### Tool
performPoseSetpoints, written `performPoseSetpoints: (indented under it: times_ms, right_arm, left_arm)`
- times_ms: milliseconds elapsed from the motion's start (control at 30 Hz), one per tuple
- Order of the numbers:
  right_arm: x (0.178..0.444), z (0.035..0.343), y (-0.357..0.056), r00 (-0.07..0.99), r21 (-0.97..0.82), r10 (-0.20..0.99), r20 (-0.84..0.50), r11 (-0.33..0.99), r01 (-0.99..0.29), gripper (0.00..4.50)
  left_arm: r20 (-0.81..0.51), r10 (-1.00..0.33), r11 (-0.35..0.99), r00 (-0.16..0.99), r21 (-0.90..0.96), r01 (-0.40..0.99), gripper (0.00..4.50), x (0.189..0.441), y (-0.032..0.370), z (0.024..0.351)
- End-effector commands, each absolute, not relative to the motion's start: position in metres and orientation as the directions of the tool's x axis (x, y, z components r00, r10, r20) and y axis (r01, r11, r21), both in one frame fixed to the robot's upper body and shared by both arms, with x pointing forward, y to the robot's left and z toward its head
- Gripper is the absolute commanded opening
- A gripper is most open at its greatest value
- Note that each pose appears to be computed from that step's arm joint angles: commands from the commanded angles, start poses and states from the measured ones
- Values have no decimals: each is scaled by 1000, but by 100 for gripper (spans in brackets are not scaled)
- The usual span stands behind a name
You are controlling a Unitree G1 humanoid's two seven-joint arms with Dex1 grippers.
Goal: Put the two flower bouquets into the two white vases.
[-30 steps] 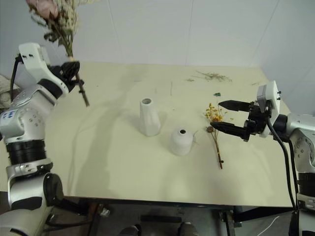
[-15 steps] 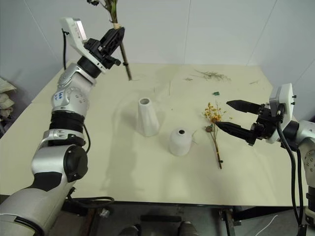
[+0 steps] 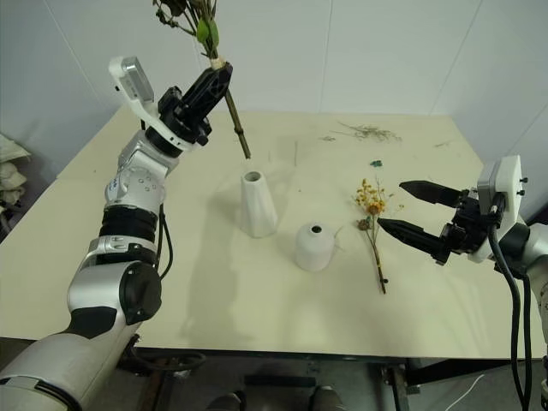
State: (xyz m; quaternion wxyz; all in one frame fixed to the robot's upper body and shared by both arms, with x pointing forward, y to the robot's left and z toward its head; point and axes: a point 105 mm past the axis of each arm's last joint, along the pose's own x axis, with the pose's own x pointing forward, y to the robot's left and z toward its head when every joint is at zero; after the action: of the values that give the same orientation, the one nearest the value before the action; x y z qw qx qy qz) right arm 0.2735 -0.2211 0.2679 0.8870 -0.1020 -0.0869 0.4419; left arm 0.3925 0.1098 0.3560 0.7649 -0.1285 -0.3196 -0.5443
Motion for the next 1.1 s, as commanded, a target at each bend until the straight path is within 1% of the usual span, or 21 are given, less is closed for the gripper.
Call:
performPoseSetpoints:
  times_ms: [33, 367, 667, 867, 1100]
  right_arm:
    - [267, 280, -221, 590, -305, 802, 96, 587, -750, 450]
    - [271, 278, -219, 591, -302, 801, 93, 588, -750, 450]
    - [268, 277, -221, 606, -308, 791, 87, 600, -738, 450]
    - [268, 277, -222, 612, -308, 786, 87, 606, -734, 450]
    - [269, 276, -223, 616, -308, 783, 84, 608, -732, 450]
  left_arm:
    - [629, -747, 407, 216, 177, 896, 12, 394, 116, 360]
    - [646, -729, 408, 227, 143, 902, 12, 401, 109, 354]
    - [633, -734, 408, 245, 123, 905, 12, 407, 105, 347]
    - [591, -759, 415, 273, 117, 902, 12, 411, 101, 332]
    - [572, -775, 395, 268, 108, 912, 12, 412, 95, 323]
